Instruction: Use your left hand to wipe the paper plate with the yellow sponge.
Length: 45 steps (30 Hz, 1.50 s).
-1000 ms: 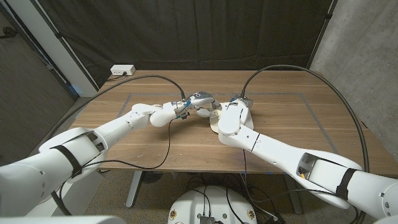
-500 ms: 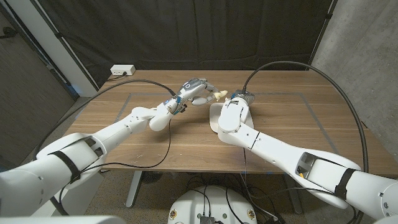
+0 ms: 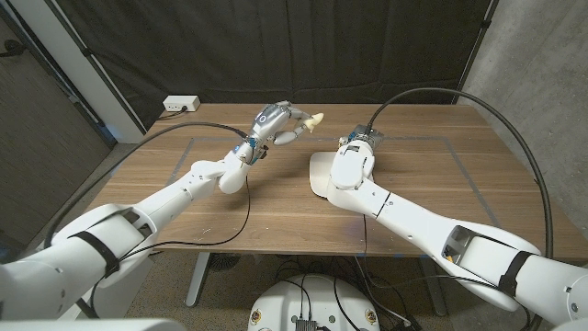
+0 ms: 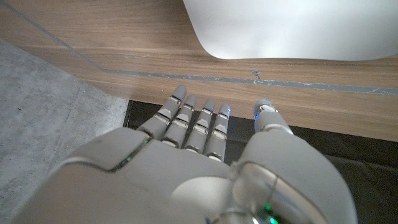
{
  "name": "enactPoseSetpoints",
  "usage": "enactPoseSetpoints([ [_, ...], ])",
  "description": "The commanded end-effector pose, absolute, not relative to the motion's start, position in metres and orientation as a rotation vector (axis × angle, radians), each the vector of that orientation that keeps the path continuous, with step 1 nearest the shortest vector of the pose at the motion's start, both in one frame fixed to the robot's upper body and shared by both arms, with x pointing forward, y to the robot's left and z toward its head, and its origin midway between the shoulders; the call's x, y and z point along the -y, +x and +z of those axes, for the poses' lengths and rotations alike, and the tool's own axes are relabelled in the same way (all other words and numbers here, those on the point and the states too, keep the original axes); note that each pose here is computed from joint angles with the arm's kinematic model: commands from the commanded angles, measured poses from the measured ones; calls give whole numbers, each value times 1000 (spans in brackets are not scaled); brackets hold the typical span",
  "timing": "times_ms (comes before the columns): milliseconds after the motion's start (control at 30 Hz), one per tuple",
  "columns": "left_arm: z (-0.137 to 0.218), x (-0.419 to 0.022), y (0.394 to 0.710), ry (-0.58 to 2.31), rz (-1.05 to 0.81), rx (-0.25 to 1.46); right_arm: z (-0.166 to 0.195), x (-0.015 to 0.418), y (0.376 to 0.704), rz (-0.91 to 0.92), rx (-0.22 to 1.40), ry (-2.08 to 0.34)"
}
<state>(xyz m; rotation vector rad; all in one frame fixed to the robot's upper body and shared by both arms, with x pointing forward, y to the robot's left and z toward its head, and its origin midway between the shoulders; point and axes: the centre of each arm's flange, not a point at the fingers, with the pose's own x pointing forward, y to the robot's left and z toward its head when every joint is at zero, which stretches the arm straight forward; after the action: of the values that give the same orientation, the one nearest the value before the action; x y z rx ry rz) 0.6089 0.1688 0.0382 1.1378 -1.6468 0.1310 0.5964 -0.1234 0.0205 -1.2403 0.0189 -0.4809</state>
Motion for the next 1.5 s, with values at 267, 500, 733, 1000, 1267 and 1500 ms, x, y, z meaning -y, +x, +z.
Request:
enactPoseSetpoints([
  [267, 48, -190, 615, 1130, 384, 1537, 27, 157, 590, -495, 85, -1072],
  [500, 51, -200, 618, 1098, 481, 1416, 21, 170, 585, -478, 135, -976],
  [733, 56, -208, 625, 1059, 473, 1238, 14, 180, 583, -433, 177, -881],
  [1000, 60, -219, 639, 988, 389, 1006, 6, 191, 581, -391, 211, -772],
  [1267, 58, -228, 654, 909, 264, 802, -4, 202, 580, -346, 275, -619],
  [1500, 59, -233, 658, 986, 261, 715, -13, 208, 581, -318, 316, -497],
])
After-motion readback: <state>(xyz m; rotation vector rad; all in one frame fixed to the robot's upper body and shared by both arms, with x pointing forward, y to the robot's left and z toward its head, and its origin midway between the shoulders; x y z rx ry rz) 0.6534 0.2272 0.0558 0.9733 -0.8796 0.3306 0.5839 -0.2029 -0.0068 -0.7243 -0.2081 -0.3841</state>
